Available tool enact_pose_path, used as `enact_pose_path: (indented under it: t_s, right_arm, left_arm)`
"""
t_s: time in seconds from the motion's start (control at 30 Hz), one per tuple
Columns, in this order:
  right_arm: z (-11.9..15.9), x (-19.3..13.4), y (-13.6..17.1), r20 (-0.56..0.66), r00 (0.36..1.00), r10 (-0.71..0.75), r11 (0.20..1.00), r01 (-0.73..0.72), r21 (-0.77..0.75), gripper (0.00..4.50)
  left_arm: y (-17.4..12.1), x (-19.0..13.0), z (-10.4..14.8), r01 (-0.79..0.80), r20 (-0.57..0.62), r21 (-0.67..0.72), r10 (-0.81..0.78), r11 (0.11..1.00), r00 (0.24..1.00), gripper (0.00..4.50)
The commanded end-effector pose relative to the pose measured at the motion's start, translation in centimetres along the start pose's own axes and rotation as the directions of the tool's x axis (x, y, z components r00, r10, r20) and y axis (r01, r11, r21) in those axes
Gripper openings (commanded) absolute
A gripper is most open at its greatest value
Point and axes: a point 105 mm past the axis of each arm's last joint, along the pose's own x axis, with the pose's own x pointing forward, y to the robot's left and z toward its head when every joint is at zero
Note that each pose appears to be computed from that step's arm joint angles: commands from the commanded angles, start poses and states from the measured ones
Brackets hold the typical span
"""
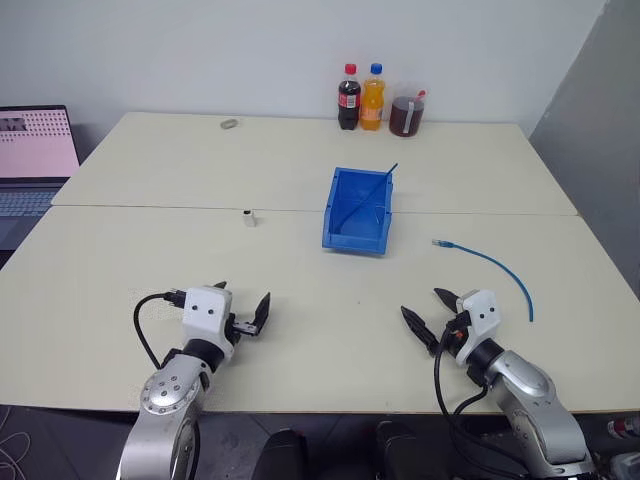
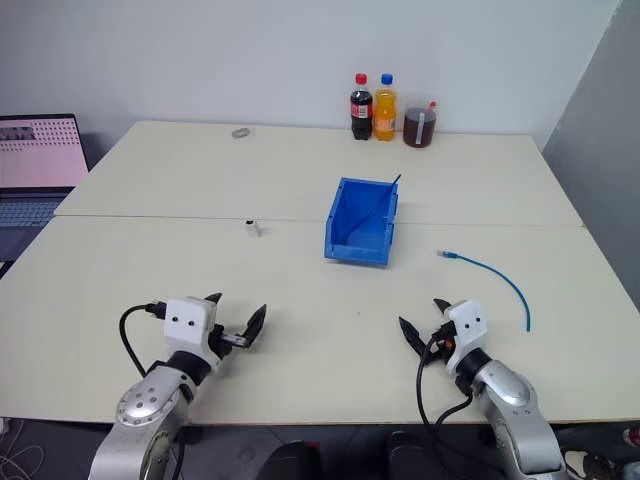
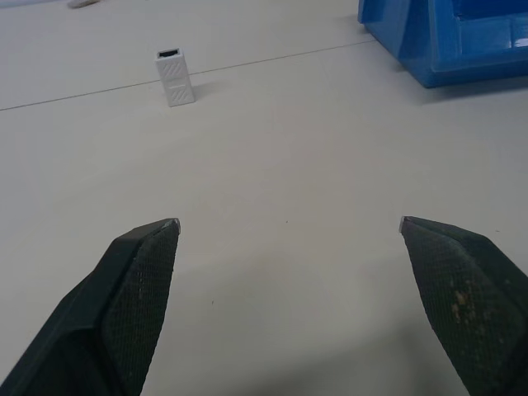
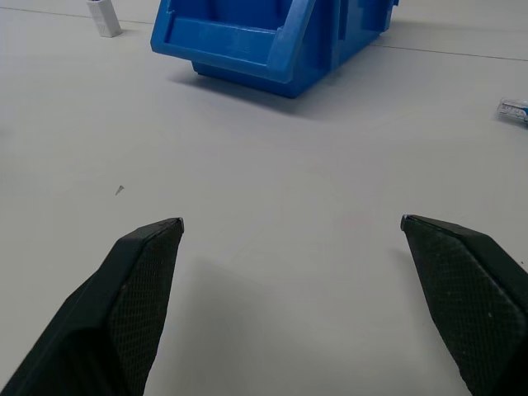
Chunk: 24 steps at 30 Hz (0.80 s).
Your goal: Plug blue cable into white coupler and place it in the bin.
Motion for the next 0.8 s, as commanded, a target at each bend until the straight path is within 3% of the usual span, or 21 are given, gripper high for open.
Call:
enact_pose_path:
  t_s: [0.03,0.6,0.8]
  right_arm:
    - [1.2,-0.2,-0.1,0.044,0.999,-0.008,0.999,0.009,-0.036,4.48]
    - [1.1,-0.2,0.2,0.035,0.999,0.014,0.999,-0.012,-0.05,4.48]
    - [1.1,-0.2,0.1,0.037,0.999,0.014,0.998,-0.012,-0.055,4.48]
  left_arm:
    - [-0.5,0.1,1.3,0.017,0.053,0.033,-0.018,0.999,0.998,4.5]
    - [-1.4,-0.6,1.3,0.083,0.07,0.053,-0.087,0.995,0.994,4.5]
    - [-2.2,-1.2,1.1,0.173,0.078,-0.014,-0.172,0.985,0.982,4.5]
